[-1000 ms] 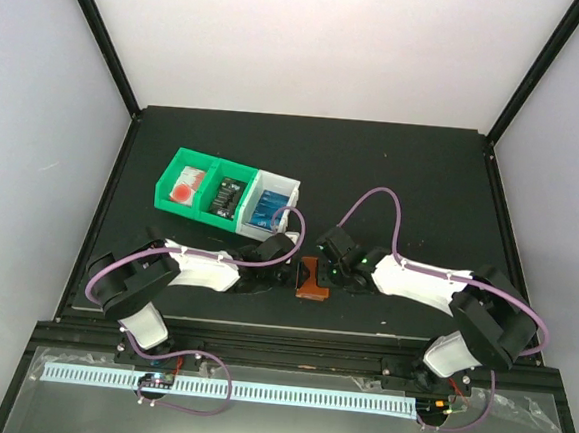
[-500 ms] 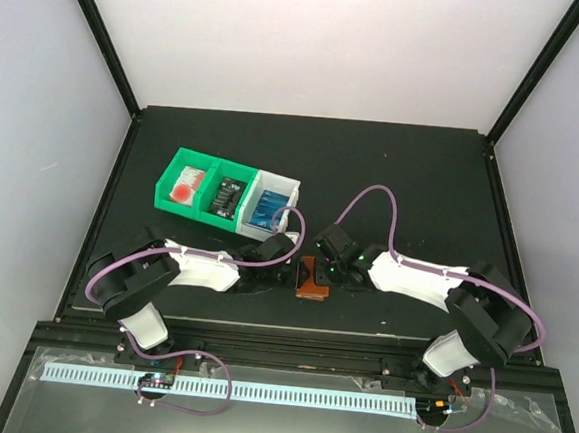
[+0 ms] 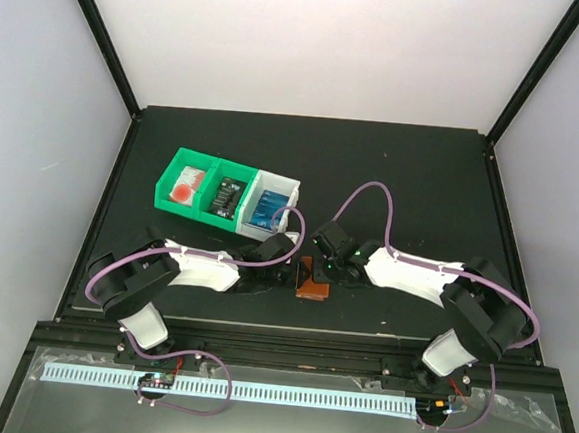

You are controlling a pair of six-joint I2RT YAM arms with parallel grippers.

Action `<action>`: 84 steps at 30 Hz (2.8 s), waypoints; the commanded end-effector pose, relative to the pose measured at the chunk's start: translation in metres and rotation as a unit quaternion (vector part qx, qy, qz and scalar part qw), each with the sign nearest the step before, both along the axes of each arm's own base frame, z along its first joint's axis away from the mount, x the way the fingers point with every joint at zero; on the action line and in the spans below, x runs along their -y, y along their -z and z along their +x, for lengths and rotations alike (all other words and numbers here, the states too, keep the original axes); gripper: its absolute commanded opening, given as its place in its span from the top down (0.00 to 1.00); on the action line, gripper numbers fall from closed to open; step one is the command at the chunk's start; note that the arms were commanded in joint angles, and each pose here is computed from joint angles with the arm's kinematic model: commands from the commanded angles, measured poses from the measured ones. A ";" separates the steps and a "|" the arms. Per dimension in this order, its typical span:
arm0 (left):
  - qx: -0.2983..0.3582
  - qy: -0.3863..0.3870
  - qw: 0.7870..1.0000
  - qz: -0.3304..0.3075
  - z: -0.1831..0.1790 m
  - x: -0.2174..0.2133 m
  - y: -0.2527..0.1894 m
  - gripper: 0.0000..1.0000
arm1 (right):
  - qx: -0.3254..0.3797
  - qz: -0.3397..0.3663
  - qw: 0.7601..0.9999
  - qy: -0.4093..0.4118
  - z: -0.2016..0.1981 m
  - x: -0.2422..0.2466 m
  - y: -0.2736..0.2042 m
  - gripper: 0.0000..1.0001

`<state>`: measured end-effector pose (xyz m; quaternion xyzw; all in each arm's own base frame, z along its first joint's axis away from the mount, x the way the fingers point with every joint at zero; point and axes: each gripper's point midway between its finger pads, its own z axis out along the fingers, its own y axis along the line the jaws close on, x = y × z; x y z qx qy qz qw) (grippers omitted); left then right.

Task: Put the credit cards into the card holder
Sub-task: Close the card holder at the center of the board, then reset both arms

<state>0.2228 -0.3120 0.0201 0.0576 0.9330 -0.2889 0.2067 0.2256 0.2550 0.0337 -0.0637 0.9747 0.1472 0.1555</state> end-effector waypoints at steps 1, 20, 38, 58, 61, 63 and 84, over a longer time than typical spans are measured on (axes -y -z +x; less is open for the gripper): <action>-0.086 0.014 0.993 0.084 -0.039 -0.036 0.048 0.64 | -0.019 -0.015 1.000 -0.008 -0.009 0.006 0.010 0.89; -0.089 0.012 0.992 0.083 -0.038 -0.037 0.049 0.64 | 0.010 -0.044 0.999 0.003 -0.039 0.023 0.045 0.91; -0.097 0.009 0.993 0.073 -0.037 -0.035 0.048 0.64 | 0.128 -0.065 0.990 0.001 -0.049 0.042 0.068 0.96; 0.066 -0.045 0.996 0.027 0.003 -0.075 -0.071 0.23 | 0.258 0.000 0.962 0.084 0.000 0.046 -0.115 0.70; 0.118 -0.062 0.991 0.030 0.005 -0.094 -0.104 0.02 | 0.280 0.011 0.955 0.098 -0.007 0.068 -0.144 0.50; 0.146 -0.070 0.986 0.034 0.002 -0.109 -0.123 0.01 | 0.296 0.017 0.950 0.101 -0.011 0.083 -0.163 0.39; 0.361 -0.224 0.902 -0.077 -0.061 -0.256 -0.288 0.01 | 0.415 0.107 0.875 0.227 -0.063 0.236 -0.259 0.00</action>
